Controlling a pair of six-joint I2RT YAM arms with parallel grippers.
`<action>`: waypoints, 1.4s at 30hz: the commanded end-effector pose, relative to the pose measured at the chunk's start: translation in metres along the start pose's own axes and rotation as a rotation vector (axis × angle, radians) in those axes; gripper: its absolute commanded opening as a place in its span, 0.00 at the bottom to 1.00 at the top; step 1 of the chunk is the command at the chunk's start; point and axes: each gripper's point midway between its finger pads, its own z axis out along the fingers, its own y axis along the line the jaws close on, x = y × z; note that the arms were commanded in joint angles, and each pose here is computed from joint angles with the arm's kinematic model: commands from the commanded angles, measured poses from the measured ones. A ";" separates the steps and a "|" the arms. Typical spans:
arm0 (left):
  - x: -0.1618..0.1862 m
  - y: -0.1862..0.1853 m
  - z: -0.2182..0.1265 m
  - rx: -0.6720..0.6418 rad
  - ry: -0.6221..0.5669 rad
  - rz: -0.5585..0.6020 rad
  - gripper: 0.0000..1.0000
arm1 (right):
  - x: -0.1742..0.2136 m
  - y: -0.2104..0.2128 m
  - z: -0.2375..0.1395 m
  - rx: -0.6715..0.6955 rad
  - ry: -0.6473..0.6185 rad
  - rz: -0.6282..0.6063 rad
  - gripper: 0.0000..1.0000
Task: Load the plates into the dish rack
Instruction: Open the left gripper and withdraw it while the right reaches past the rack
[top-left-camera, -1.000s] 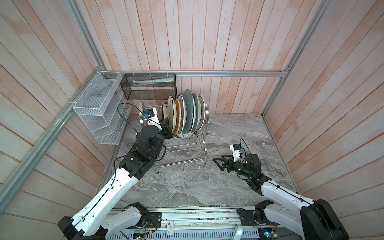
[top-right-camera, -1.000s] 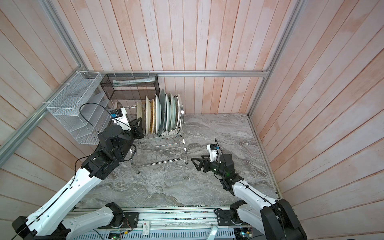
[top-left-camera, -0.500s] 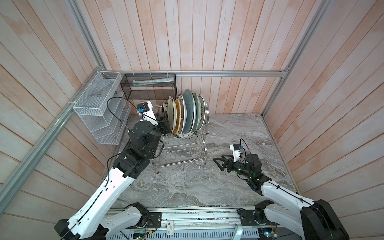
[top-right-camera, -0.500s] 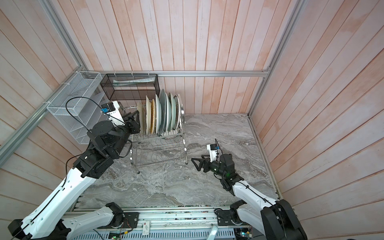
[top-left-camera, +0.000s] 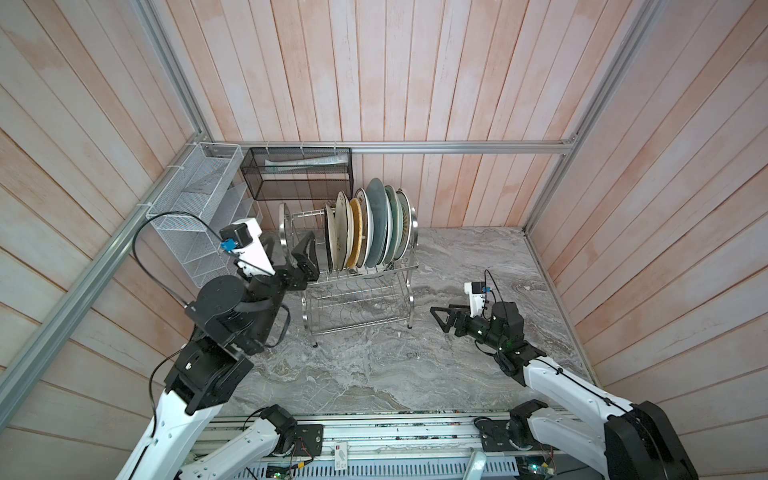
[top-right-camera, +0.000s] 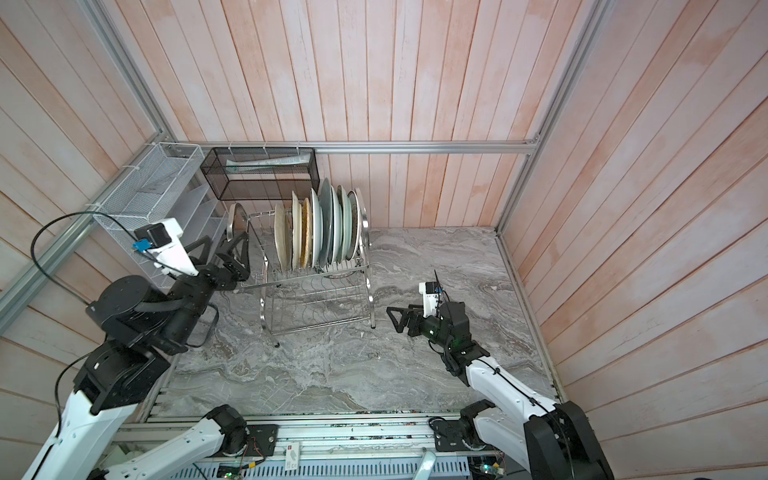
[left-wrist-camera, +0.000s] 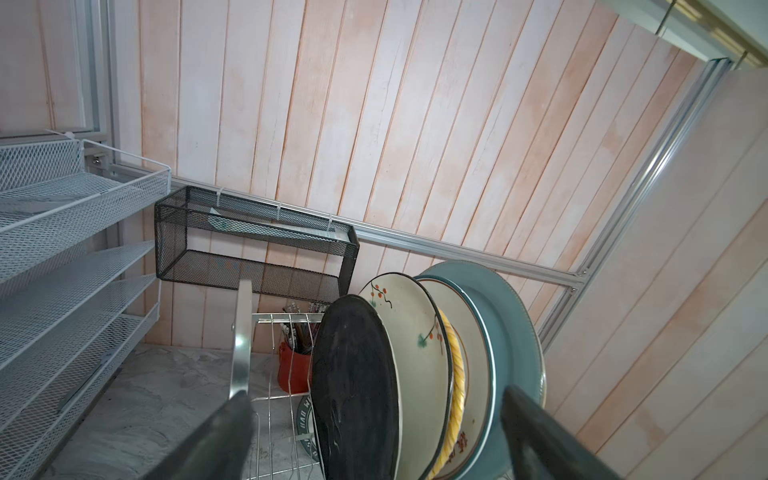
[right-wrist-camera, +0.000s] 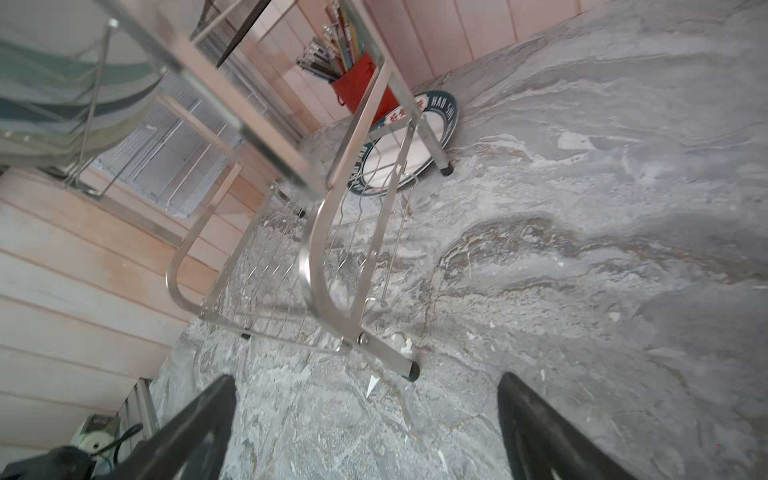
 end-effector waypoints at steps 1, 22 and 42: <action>0.045 0.007 -0.013 0.027 0.129 0.066 1.00 | -0.025 -0.021 0.007 0.088 -0.042 0.097 0.98; 0.221 -0.039 -0.075 0.510 0.595 -0.097 1.00 | -0.081 -0.098 0.202 -0.021 0.122 0.304 0.67; 0.244 -0.060 -0.075 0.672 0.617 -0.081 1.00 | -0.054 -0.025 0.275 -0.371 0.239 0.302 0.52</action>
